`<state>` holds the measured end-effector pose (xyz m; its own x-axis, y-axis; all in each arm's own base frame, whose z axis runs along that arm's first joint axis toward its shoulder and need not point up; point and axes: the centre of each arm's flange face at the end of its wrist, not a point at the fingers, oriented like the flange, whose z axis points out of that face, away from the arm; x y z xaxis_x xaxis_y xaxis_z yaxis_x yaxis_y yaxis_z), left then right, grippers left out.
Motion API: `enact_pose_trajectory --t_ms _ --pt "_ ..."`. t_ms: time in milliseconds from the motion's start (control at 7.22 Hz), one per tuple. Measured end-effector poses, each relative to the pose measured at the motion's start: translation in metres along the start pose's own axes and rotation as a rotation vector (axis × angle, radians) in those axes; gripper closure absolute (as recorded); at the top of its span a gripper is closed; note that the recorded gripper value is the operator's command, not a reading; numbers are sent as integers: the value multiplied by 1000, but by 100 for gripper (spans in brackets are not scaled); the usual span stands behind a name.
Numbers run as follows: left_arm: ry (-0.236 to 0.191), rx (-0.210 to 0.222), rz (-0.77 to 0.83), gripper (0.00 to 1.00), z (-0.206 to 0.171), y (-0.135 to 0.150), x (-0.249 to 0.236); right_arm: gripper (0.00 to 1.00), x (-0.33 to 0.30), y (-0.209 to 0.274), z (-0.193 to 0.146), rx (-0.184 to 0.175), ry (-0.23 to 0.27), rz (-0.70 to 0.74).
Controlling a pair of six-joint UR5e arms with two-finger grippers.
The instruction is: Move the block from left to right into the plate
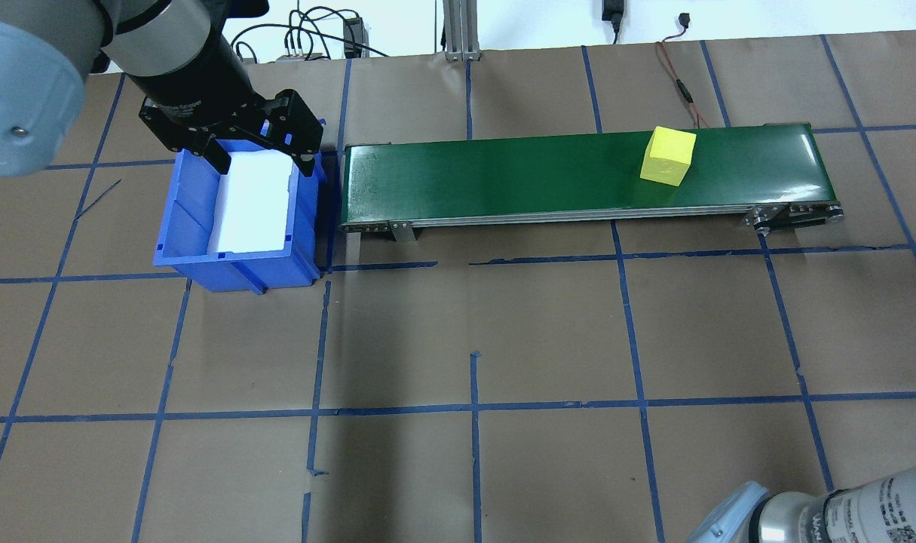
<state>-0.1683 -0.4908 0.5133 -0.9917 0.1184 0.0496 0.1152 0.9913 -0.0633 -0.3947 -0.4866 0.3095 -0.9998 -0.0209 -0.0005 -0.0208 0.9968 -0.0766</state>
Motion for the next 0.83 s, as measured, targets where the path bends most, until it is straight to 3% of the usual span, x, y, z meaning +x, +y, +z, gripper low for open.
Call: enact_pose_trajectory --t_ms 139,416,831 --pt "0 0 0 0 0 0 0 0 -36 -34 -13 27 -12 47" --pt "0 0 1 0 0 0 0 0 -109 -93 -29 37 -68 185" --pt "-1 0 2 0 0 0 0 0 -202 -156 1 60 -243 374"
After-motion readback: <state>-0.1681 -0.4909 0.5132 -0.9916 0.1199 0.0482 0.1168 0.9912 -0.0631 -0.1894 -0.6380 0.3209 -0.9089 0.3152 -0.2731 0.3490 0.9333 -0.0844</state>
